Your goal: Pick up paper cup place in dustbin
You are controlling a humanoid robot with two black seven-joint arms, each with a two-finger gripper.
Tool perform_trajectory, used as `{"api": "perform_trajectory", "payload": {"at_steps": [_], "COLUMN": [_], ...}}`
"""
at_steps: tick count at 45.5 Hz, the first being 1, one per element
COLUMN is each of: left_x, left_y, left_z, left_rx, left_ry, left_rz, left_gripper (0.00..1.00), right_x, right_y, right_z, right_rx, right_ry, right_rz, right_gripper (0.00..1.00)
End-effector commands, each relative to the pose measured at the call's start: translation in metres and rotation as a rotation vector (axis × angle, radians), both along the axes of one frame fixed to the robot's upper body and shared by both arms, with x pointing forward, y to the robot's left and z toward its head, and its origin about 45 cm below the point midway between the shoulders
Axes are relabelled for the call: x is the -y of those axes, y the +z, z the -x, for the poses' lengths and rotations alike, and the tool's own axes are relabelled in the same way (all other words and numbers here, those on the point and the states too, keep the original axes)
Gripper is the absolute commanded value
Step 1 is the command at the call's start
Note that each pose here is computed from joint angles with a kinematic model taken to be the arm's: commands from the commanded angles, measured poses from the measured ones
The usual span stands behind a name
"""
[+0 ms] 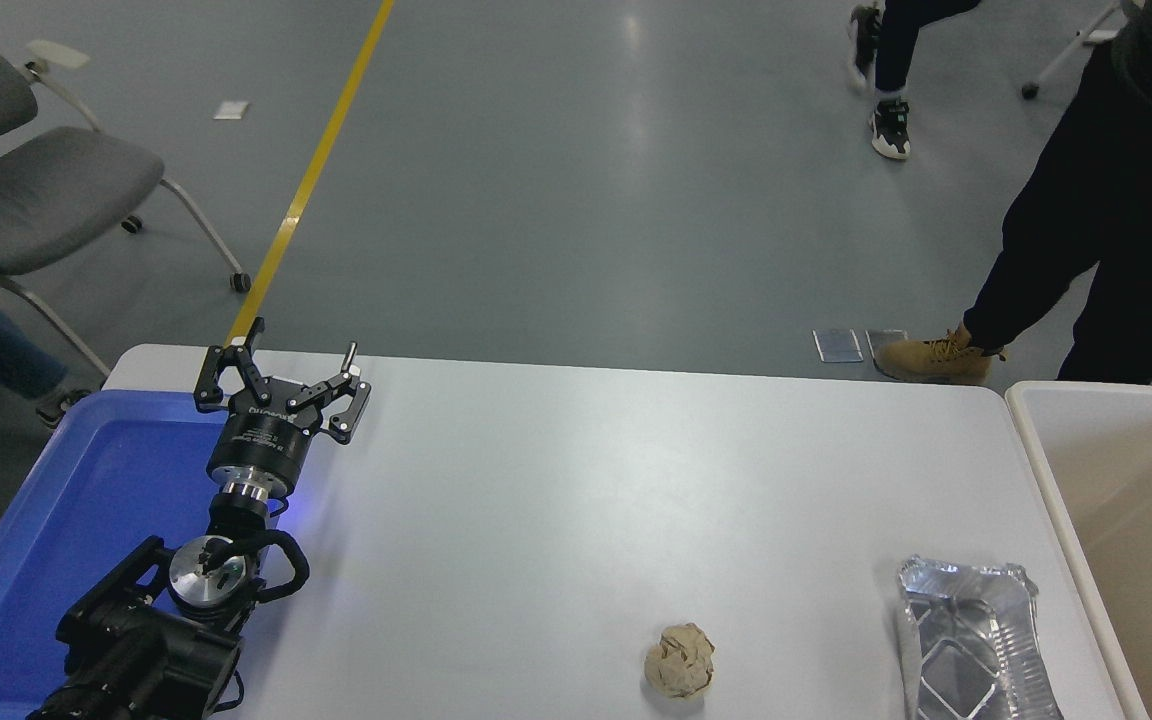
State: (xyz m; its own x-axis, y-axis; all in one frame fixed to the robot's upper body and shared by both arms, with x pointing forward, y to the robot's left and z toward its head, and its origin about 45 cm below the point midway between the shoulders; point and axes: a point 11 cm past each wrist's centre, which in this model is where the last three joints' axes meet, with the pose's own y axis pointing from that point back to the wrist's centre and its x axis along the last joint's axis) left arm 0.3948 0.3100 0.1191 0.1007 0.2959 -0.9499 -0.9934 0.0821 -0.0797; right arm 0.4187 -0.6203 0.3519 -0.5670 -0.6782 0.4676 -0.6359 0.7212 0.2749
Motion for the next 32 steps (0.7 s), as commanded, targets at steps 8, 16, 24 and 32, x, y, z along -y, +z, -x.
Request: {"api": "perform_trajectory", "payload": {"at_steps": [8, 16, 24, 32], "left_x": [0.0, 0.0, 0.0, 0.0], "left_y": [0.0, 0.0, 0.0, 0.0], "left_z": [0.0, 0.0, 0.0, 0.0], "left_rx": [0.0, -0.002, -0.002, 0.0], "left_ry": [0.0, 0.001, 0.001, 0.0], "left_rz": [0.0, 0.0, 0.0, 0.0], "left_gripper": [0.99, 0.99, 0.99, 0.99], "right_x": [0.007, -0.013, -0.021, -0.031], "right_y": [-0.17, -0.205, -0.224, -0.244], "right_z": [0.084, 0.091, 0.099, 0.109], "right_rx": [0.034, 0.062, 0.079, 0.053], "right_ry": [-0.274, -0.315, -0.343, -0.352], "right_rz": [-0.453, -0.582, -0.649, -0.674], "right_gripper": [0.0, 0.0, 0.0, 0.0]}}
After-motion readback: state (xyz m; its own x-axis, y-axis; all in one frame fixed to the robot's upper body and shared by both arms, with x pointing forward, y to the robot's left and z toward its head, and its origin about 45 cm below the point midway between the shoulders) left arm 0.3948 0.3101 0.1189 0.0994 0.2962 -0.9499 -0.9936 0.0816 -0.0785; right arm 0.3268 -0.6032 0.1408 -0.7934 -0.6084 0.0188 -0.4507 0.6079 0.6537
